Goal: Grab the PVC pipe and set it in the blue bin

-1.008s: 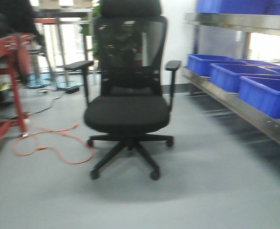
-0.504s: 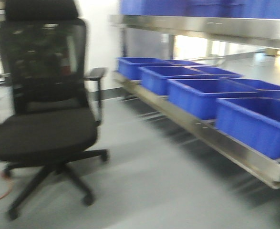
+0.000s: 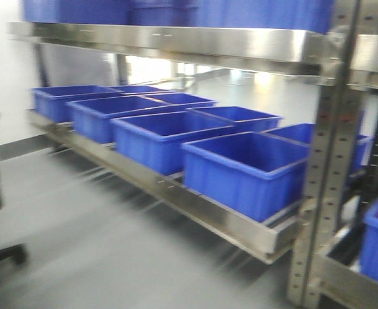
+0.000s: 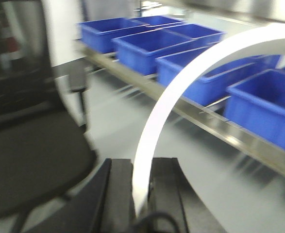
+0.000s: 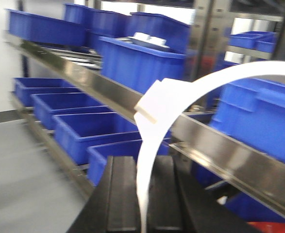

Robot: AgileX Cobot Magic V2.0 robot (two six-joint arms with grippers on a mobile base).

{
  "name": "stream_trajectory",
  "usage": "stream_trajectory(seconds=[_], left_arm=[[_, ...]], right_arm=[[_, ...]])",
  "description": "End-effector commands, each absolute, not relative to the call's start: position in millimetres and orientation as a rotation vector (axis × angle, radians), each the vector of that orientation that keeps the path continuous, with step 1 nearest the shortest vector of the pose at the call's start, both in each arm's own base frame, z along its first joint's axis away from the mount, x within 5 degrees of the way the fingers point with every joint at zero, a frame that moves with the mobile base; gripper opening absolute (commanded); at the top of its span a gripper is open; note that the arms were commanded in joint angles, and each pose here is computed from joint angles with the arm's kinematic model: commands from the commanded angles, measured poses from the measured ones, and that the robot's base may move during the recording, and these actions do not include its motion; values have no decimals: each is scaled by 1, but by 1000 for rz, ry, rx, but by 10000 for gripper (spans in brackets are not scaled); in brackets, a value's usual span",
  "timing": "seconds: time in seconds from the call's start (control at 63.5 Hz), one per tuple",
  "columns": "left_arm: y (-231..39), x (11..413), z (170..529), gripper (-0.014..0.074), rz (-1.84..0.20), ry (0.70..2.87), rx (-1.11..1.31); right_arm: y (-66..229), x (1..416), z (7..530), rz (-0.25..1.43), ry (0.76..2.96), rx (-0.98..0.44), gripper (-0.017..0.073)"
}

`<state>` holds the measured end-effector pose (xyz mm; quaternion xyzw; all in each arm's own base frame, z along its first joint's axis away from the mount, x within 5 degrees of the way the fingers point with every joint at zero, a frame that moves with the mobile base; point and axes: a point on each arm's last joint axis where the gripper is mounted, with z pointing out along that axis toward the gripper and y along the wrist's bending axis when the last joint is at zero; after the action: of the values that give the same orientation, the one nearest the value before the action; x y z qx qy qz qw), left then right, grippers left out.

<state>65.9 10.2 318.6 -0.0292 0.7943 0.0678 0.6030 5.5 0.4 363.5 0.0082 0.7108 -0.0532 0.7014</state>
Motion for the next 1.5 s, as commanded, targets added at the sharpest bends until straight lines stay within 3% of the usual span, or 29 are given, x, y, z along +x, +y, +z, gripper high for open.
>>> stream_trajectory(seconds=[0.0,1.48], left_arm=[[10,66,322,-111,148,1809,-68],[10,66,322,-111,148,1809,-68]], right_arm=[[0,5,365,-121,1556,16,-155],[0,5,365,-121,1556,16,-155]])
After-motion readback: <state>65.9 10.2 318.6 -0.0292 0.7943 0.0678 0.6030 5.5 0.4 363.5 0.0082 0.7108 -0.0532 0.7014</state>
